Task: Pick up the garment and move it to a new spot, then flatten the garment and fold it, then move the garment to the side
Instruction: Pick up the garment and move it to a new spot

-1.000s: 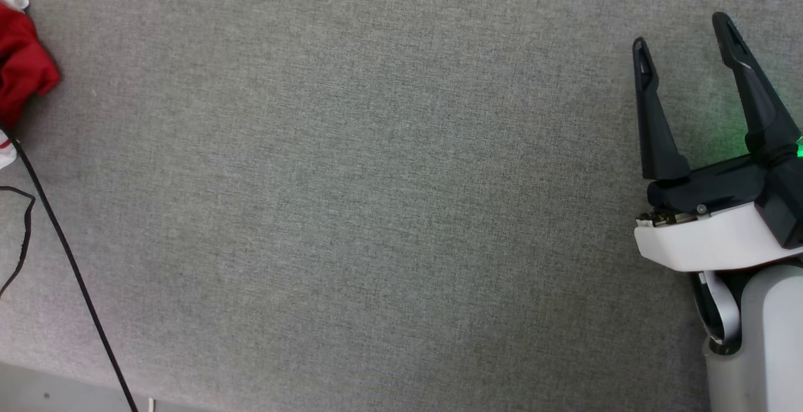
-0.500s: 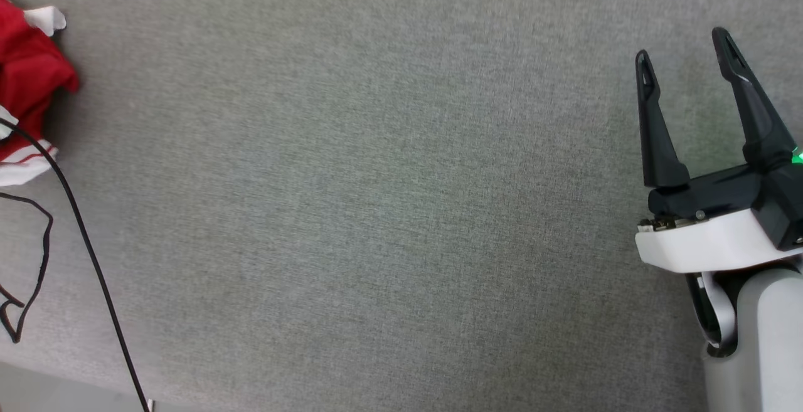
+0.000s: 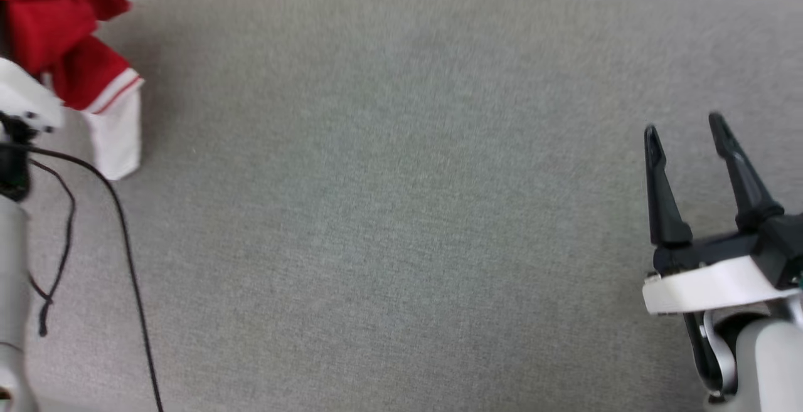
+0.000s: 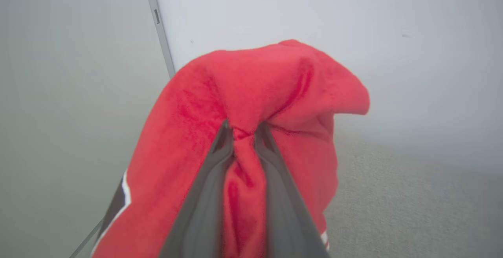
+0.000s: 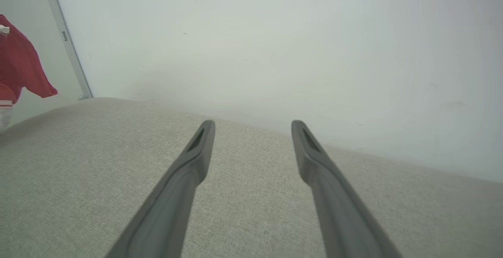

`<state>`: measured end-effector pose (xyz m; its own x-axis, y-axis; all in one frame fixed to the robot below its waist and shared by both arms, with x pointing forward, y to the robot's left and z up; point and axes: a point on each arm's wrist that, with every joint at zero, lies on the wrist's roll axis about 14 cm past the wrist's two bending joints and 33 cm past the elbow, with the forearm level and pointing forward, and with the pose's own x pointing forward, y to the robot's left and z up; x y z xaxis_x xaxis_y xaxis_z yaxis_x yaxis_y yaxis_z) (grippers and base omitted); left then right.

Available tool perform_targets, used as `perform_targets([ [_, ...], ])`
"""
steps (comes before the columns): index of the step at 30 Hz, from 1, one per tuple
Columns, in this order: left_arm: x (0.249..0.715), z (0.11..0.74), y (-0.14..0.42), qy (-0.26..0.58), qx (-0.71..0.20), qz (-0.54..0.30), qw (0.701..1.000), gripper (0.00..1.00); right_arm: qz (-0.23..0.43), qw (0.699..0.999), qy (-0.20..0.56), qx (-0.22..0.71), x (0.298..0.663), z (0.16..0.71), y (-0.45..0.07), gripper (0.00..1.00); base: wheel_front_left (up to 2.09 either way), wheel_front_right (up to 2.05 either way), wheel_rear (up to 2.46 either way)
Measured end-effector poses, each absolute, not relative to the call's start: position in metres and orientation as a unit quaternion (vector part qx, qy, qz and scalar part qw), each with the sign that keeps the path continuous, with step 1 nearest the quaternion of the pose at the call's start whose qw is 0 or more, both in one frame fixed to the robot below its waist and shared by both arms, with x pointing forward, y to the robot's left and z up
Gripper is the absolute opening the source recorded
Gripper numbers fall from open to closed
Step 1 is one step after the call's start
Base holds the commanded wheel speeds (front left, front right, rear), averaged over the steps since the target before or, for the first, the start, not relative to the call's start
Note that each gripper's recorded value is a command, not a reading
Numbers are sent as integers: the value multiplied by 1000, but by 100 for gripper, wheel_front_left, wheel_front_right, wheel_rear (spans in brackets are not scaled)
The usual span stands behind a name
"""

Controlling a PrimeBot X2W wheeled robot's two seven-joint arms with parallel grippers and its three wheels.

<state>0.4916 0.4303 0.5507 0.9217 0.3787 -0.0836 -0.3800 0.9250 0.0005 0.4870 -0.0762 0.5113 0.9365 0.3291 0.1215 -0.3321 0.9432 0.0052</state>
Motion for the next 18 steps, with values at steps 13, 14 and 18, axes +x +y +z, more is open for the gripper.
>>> perform_targets([
  [13,505,580,275,-18,-13,4,1000,0,101,992,-67,28,433,536,-132,100,0,0,0],
  [14,505,580,258,-19,-16,-16,1000,0,96,993,-68,28,429,538,-136,100,0,0,0],
  [18,501,575,186,-15,-31,-99,994,0,67,995,-71,26,414,542,-158,100,0,0,0],
])
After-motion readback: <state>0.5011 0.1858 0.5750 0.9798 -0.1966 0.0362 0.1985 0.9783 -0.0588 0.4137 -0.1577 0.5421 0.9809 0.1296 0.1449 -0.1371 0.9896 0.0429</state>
